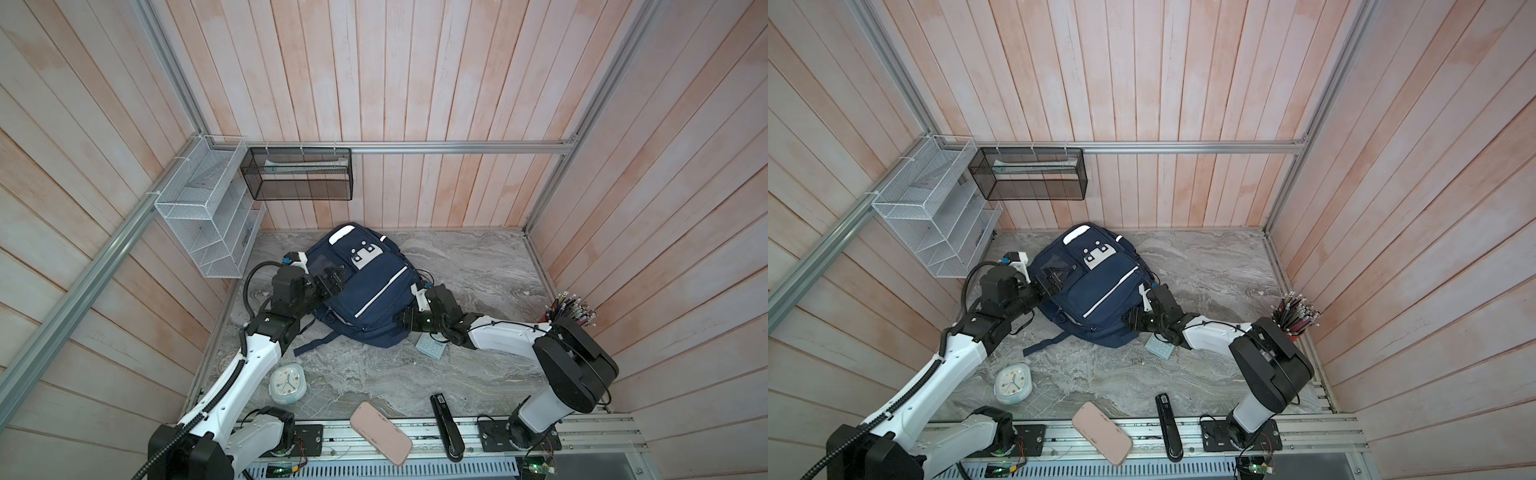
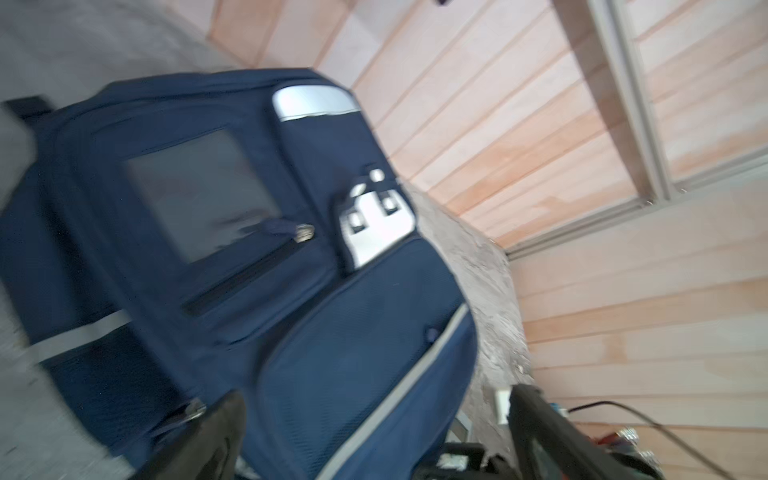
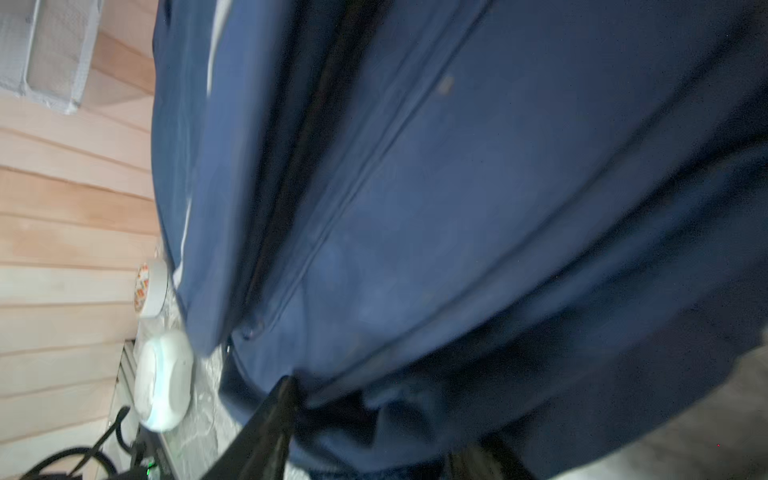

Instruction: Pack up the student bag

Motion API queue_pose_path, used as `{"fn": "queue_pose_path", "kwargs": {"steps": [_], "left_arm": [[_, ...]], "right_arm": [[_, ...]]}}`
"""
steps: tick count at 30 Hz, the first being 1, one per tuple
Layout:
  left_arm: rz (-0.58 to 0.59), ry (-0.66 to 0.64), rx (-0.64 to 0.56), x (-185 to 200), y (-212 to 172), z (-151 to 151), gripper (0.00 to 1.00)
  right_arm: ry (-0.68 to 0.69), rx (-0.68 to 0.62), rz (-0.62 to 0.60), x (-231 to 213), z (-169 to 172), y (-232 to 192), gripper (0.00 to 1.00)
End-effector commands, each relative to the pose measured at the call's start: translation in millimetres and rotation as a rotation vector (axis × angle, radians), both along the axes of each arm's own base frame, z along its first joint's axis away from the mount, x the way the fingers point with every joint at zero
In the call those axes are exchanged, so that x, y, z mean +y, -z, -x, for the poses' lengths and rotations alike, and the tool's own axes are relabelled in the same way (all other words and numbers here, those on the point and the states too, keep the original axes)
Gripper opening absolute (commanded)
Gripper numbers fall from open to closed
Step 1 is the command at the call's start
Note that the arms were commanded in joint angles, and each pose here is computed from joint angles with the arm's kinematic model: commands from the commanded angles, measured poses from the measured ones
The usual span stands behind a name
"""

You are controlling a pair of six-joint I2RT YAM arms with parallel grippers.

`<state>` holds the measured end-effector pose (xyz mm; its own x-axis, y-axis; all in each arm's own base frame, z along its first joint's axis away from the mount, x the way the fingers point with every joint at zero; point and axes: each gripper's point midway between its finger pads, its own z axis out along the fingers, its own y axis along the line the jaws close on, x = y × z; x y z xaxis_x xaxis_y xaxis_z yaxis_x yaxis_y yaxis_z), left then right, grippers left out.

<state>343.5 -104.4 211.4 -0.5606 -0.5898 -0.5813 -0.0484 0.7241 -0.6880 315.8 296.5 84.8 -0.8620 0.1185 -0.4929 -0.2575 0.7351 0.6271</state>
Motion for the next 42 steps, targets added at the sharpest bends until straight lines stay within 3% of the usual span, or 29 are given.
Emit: {"fn": "queue_pose_path", "kwargs": {"steps": [1, 6, 10, 14, 21, 23, 25, 26, 27, 33, 42], "left_arm": [[0.174, -0.037, -0.016, 4, 17, 1, 0.86], [0.134, -0.060, 0.026, 9, 42, -19, 0.79], [0.197, -0.067, 0.046, 3, 54, -38, 0.73], [0.237, -0.086, 0.112, -1, 83, -49, 0.68], [0.200, -0.094, 0.148, -15, 109, -66, 0.70], [0.205, -0.064, 0.155, -24, 112, -68, 0.52], [0.235, -0.046, 0.154, -30, 111, -67, 0.17], [0.255, -0.035, 0.148, -34, 109, -65, 0.06], [0.272, -0.027, 0.149, -37, 107, -63, 0.02], [0.361, 0.017, 0.133, -55, 85, -38, 0.00], [0.347, -0.016, 0.112, -55, 72, -16, 0.00]], "right_arm": [[0.069, -0.070, 0.051, -28, -50, -3, 0.55], [0.122, -0.083, 0.063, -57, -94, -2, 0.53], [0.146, -0.136, 0.118, -66, -111, -31, 0.51], [0.142, -0.209, 0.138, -54, -90, -62, 0.52], [0.054, -0.233, 0.077, 2, -17, -67, 0.54], [0.013, -0.222, 0.026, 27, 5, -63, 0.55], [-0.041, -0.208, -0.010, 51, 22, -58, 0.53], [-0.065, -0.211, -0.015, 63, 28, -55, 0.52], [-0.086, -0.212, -0.010, 73, 33, -51, 0.52], [-0.120, -0.229, 0.004, 114, 25, -35, 0.49], [-0.102, -0.286, 0.083, 144, -6, -23, 0.55]]}}
